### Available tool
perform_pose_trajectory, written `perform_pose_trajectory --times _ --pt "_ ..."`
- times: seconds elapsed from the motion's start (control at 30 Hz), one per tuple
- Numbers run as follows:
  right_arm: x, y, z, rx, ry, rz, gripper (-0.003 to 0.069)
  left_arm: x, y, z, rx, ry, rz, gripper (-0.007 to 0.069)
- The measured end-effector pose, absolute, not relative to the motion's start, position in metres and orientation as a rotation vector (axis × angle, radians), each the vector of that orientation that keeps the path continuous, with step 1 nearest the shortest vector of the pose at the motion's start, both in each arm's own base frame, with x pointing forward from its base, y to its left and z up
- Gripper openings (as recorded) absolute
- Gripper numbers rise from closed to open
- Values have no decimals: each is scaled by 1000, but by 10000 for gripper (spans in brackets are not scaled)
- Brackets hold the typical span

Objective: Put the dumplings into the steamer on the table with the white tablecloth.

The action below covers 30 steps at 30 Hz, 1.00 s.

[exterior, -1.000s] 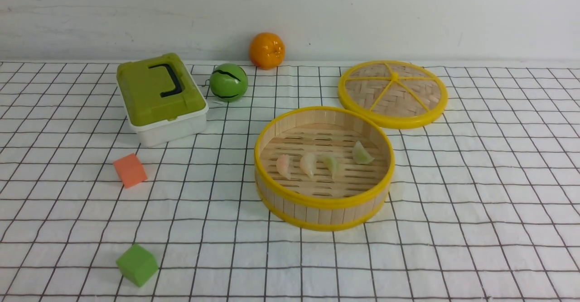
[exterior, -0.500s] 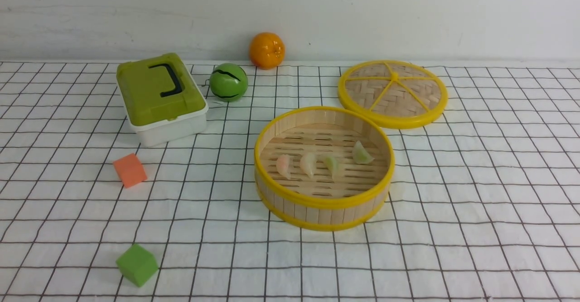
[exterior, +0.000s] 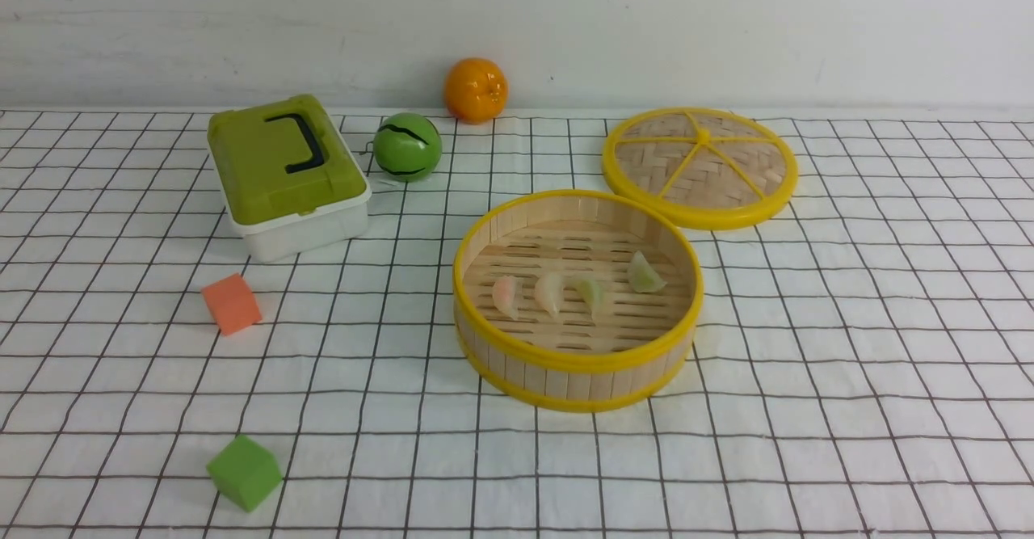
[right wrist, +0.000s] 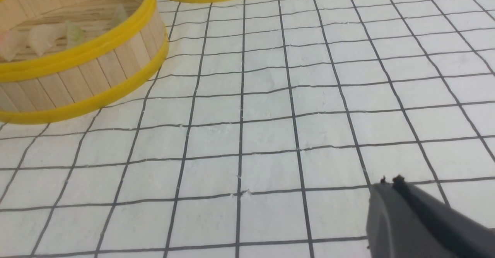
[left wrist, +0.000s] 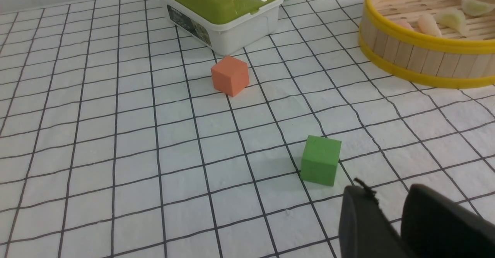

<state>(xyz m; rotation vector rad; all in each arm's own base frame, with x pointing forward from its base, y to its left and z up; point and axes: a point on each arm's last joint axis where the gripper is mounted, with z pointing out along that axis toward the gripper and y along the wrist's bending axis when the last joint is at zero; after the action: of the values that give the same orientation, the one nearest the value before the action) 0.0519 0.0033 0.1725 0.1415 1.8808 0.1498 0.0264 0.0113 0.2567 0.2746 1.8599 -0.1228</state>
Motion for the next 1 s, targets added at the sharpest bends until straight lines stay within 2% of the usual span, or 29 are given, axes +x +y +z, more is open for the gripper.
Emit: perform_pose_trajectory --times 0.37,0.5,0.63,0.7,0.77,0.93,1.0 --pt "52 3 172 142 1882 150 -6 26 13 253 272 1895 -108 165" --pt "52 3 172 142 1882 150 -3 24 17 241 215 2007 -14 165" --pt "52 3 172 142 1882 150 0 20 22 222 135 2142 136 167" --pt "52 3 172 142 1882 150 1 20 23 222 123 2144 150 166" --pt "52 3 172 142 1882 150 3 21 21 225 111 2111 150 166" --pt "52 3 172 142 1883 150 6 34 8 248 144 1771 31 166" --pt "52 3 172 142 1883 150 6 37 6 247 155 1727 11 166"
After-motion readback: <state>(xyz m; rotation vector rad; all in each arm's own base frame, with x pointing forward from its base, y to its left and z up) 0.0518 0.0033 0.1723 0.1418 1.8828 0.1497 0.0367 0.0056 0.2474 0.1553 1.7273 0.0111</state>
